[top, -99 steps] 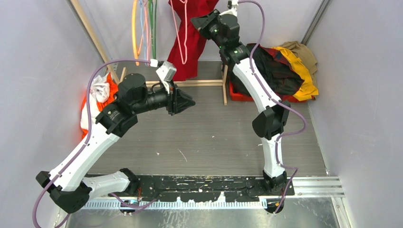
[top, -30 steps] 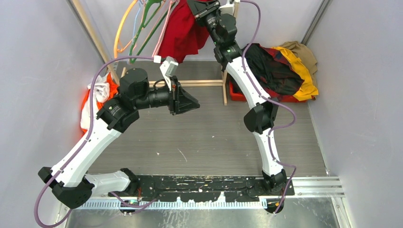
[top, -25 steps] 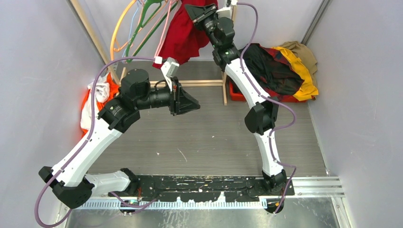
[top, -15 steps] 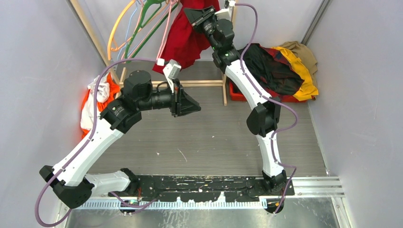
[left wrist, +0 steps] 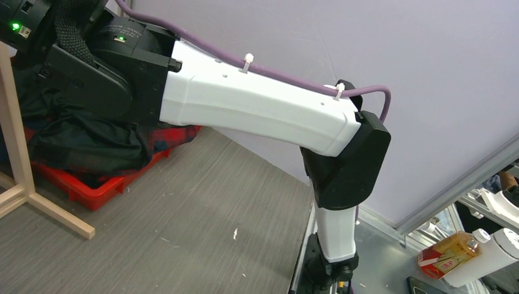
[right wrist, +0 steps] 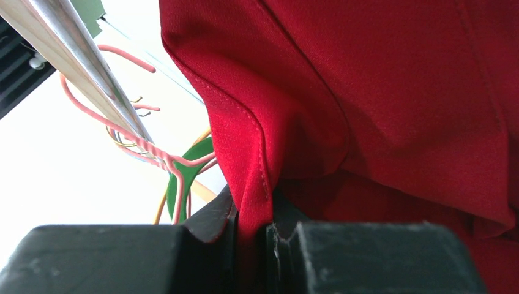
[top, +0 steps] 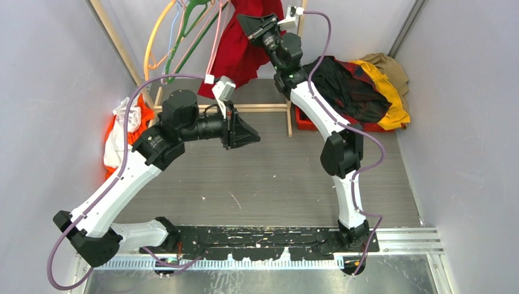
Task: Place the skirt on the hanger
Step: Place the hanger on the clothesline.
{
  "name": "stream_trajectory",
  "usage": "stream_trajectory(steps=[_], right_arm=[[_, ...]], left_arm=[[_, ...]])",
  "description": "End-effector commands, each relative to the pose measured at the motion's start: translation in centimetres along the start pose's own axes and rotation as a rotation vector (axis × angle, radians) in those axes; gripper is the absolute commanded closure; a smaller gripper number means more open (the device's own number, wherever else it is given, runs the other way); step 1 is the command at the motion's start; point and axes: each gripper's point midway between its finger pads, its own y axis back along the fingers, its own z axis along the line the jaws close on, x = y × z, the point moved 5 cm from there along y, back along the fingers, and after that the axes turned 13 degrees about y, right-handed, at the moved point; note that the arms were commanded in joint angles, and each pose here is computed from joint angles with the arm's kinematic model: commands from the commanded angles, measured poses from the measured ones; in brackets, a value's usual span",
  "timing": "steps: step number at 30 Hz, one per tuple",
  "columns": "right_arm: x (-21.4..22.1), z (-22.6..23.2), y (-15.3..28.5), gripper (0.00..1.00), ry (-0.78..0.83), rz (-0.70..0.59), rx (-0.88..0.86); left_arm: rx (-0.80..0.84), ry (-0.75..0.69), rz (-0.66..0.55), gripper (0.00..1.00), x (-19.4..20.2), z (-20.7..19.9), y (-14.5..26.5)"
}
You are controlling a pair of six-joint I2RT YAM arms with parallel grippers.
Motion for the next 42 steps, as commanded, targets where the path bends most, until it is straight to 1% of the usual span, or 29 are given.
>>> stream_trajectory(steps=[1, 12, 22, 31, 42], right_arm=[[-7.6, 5.7, 1.1, 0.99, 0.045, -0.251, -0.230], [-7.6, 5.9, 2.4, 0.99, -0.011, -0.341, -0.360], [-6.8, 4.8, 2.6, 0.99, -0.097, -0.414, -0.453], [-5.7, 4.4, 3.1, 0.99, -0.093, -0.393, -0.502], [-5.7, 4.9, 3.4, 0.99, -0.112, -0.407, -0.587]], left_arm=[[0.029, -0.038, -0.029, 0.78, -0.9, -0.5, -0.2], [0.002, -0.052, -0.019, 0.79, -0.7, 0.1, -0.4], [-0.012, -0.051, -0.011, 0.79, -0.6, 0.6, -0.8], [-0.028, -0.050, 0.000, 0.79, -0.1, 1.4, -1.2], [-0.045, -0.050, 0.000, 0.80, -0.2, 1.9, -1.2]])
